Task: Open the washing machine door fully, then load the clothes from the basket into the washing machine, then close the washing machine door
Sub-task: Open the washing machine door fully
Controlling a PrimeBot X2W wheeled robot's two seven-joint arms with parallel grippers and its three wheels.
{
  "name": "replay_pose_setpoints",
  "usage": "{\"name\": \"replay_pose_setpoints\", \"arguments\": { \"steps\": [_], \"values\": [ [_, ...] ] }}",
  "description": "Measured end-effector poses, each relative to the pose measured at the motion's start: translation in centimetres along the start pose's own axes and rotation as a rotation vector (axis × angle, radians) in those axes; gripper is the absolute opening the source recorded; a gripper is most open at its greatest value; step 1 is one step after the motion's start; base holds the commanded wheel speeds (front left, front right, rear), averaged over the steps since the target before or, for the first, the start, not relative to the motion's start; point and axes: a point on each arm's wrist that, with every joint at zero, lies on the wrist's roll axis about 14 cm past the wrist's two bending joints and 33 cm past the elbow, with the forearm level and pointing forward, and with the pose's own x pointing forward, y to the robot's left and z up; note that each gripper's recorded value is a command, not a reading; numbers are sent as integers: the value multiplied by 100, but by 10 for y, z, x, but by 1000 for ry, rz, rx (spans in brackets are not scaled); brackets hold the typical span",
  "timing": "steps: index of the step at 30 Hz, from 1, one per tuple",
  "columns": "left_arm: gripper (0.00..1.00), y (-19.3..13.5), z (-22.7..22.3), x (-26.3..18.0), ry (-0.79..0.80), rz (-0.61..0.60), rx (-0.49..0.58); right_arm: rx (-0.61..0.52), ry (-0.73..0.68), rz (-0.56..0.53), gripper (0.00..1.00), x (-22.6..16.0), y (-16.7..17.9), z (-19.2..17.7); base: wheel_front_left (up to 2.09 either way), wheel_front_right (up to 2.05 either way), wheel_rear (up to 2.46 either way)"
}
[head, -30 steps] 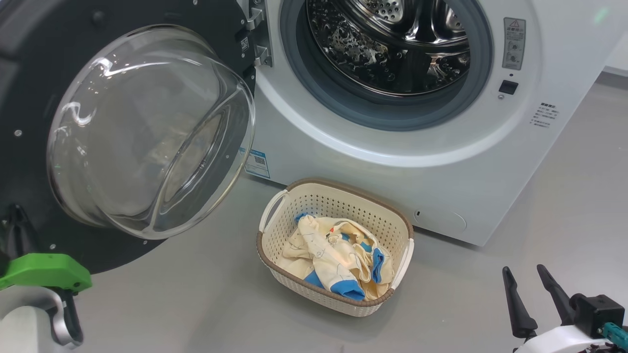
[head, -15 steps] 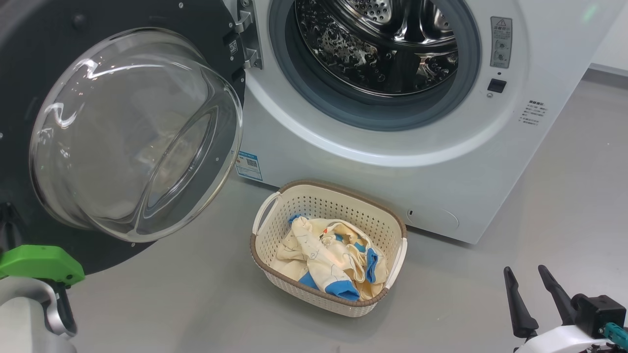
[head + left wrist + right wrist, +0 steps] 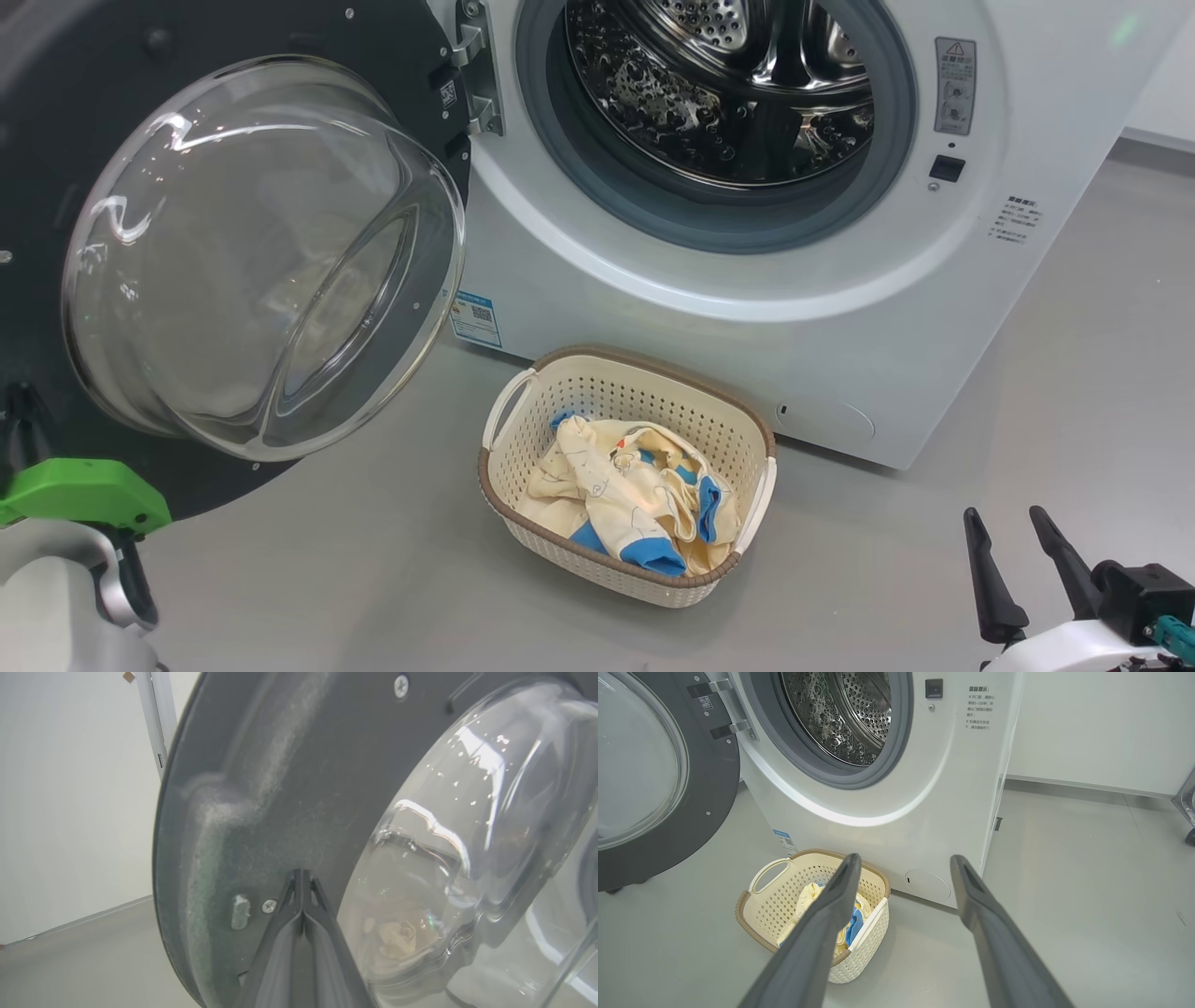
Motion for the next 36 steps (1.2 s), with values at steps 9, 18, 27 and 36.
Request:
{"name": "replay_pose_setpoints", "arguments": {
  "steps": [9, 18, 27, 36],
  "values": [
    [0, -11, 17, -2, -57, -3, -70, 4, -6, 10, 100, 2, 5, 2, 0, 0, 0],
    [27, -27, 77, 1, -243, -35, -131, 10, -4, 10, 100, -1, 7, 0, 0, 0, 0],
    [100, -61, 119, -10, -384, -144, -161, 12, -27, -17, 100, -7, 0, 7, 0, 0, 0],
    [100, -131, 104, -38, -354, -395, -180, 27, -59, -60, 100, -20, -7, 14, 0, 0, 0]
  ]
}}
